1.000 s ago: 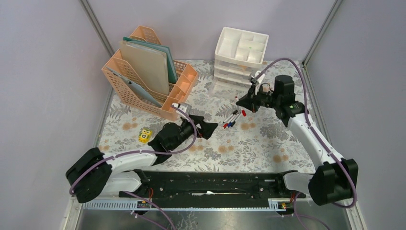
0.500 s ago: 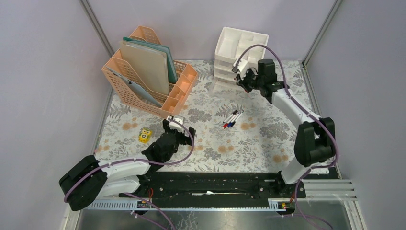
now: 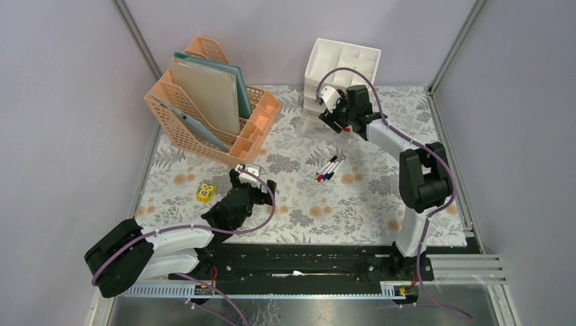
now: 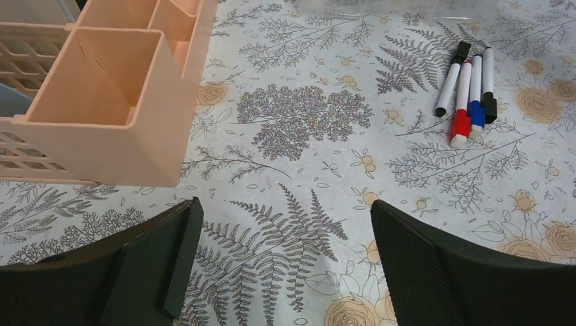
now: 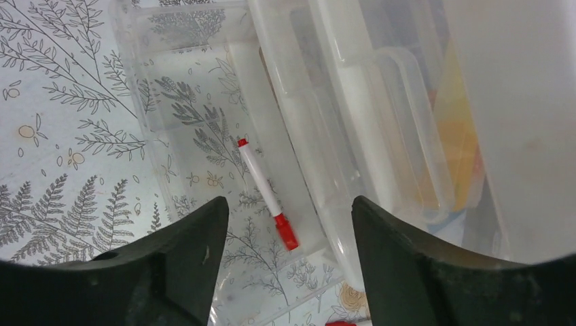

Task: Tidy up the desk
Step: Place the stationery in the drawer, then pick up the stationery from the center of the board.

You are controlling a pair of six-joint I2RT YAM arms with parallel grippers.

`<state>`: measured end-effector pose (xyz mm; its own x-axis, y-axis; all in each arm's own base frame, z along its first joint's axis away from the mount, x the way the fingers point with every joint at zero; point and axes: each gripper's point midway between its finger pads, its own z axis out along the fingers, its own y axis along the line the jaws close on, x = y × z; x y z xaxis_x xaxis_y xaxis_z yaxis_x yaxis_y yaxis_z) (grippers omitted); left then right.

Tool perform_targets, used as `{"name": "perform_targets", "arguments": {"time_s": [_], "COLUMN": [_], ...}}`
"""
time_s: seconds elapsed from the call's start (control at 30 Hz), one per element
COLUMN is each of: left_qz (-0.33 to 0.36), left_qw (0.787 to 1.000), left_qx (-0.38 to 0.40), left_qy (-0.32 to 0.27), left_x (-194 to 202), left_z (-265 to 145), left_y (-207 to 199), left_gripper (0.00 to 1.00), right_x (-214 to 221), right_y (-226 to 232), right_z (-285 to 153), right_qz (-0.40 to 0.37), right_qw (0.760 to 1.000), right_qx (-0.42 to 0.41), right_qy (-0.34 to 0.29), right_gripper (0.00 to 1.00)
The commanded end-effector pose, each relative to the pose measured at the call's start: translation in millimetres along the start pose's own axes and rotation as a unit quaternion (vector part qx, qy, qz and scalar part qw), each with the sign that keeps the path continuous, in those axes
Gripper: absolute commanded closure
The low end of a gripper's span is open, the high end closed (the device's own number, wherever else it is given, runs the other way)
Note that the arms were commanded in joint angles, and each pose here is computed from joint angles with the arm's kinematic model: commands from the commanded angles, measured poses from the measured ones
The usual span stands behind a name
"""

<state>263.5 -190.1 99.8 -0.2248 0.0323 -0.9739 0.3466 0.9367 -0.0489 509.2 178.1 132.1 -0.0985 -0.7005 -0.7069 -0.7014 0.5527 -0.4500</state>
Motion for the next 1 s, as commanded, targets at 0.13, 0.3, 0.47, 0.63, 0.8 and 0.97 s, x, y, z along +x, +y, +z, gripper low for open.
{"name": "perform_targets", "arguments": {"time_s": [0.13,0.3,0.47,0.63,0.8,0.97], "left_qz": [-0.007,-0.002,0.015,-0.02,-0.08,-0.097], "left_qw": [1.0,1.0,1.0,0.996,0.981,0.967], "left_qx": [-0.01,-0.018,-0.003,0.083,0.17,0.224], "left_qy": [-0.026,-0.012,0.01,0.035,0.042,0.074], "left_x": [-17.5,-15.3,-17.9,-34.7,-64.2,-72.6], "left_z": [4.5,10.7,19.4,25.3,33.3,55.3], "left_y": [1.0,0.4,-10.6,-53.3,-101.6,-139.8], "left_gripper": [0.01,0.01,0.01,0.01,0.01,0.04], "right_x": [-47.6,-59.1,-41.1,-18.9,2.4,10.8], "right_y": [12.3,82.1,136.5,152.5,125.2,120.0], "right_z": [-48.8,-111.4,-166.4,-194.4,-198.9,-202.1], "right_qz": [0.084,0.159,0.189,0.181,0.202,0.211], "right_qw": [0.995,0.967,0.939,0.941,0.951,0.952], "right_qx": [-0.041,-0.194,-0.283,-0.283,-0.233,-0.22], "right_qy": [-0.042,-0.048,-0.04,-0.035,-0.028,-0.029], "right_gripper": [0.19,0.08,0.07,0.06,0.05,0.05]}}
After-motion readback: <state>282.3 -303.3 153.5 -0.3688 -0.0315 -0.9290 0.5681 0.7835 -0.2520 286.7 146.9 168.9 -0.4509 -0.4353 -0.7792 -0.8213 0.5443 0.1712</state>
